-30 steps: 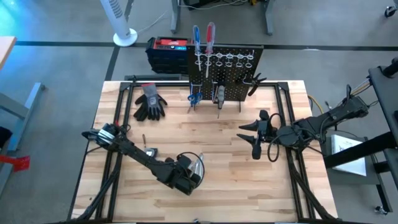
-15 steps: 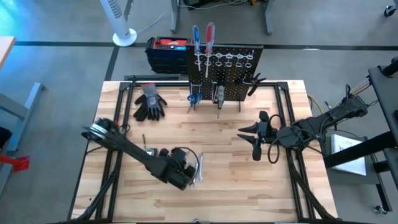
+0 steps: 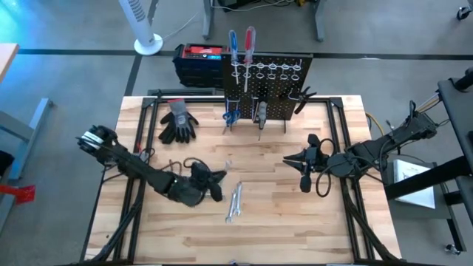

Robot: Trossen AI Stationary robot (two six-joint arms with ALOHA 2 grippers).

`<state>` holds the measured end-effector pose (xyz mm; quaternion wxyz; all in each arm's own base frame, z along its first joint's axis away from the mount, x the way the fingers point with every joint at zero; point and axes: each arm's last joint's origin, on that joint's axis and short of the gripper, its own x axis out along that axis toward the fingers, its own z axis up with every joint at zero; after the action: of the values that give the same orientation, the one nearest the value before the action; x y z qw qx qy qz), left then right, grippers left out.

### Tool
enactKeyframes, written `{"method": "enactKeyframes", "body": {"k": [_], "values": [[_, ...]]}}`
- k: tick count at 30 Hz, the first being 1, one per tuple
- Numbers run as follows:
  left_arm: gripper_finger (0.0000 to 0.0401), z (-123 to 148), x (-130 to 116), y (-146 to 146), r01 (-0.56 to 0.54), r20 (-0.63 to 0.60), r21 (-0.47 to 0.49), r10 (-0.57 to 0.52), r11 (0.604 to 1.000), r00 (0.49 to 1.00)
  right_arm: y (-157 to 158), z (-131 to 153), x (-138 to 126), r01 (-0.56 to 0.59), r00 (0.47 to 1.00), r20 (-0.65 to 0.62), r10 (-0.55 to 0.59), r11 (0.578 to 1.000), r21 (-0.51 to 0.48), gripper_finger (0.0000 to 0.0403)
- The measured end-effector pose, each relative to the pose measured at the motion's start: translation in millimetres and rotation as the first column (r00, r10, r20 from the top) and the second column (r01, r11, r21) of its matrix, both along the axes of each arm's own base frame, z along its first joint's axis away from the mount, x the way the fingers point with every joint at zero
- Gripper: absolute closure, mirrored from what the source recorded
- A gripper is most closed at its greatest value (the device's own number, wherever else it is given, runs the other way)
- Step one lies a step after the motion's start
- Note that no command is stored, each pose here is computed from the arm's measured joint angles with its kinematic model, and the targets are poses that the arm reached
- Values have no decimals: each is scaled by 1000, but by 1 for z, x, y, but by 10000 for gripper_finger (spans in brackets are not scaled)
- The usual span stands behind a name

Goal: Hang tools onto peg board
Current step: Hang the right silver wrench on the peg board

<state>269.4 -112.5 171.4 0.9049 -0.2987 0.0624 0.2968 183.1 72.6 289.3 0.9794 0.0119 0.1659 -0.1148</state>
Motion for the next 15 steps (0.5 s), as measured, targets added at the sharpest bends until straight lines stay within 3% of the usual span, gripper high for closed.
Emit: {"method": "enactKeyframes", "body": {"k": [5, 9, 12, 15], "values": [[400, -13, -8, 26, 0, 151, 139, -21, 990, 988, 0, -1, -1, 0, 1000, 0, 0, 1000, 4, 365], [400, -25, -11, 55, 30, 168, 304, -85, 952, 982, 0, -2, -1, 1, 1000, -1, -1, 1000, 3, 362], [400, -27, -7, 78, 49, 265, 352, -150, 935, 953, -1, -4, -1, 13, 1000, -1, -13, 1000, 8, 366], [400, -33, 10, 98, 118, 235, 372, -216, 921, 948, -1, -6, -2, 30, 1000, -1, -30, 1000, 8, 372]]}}
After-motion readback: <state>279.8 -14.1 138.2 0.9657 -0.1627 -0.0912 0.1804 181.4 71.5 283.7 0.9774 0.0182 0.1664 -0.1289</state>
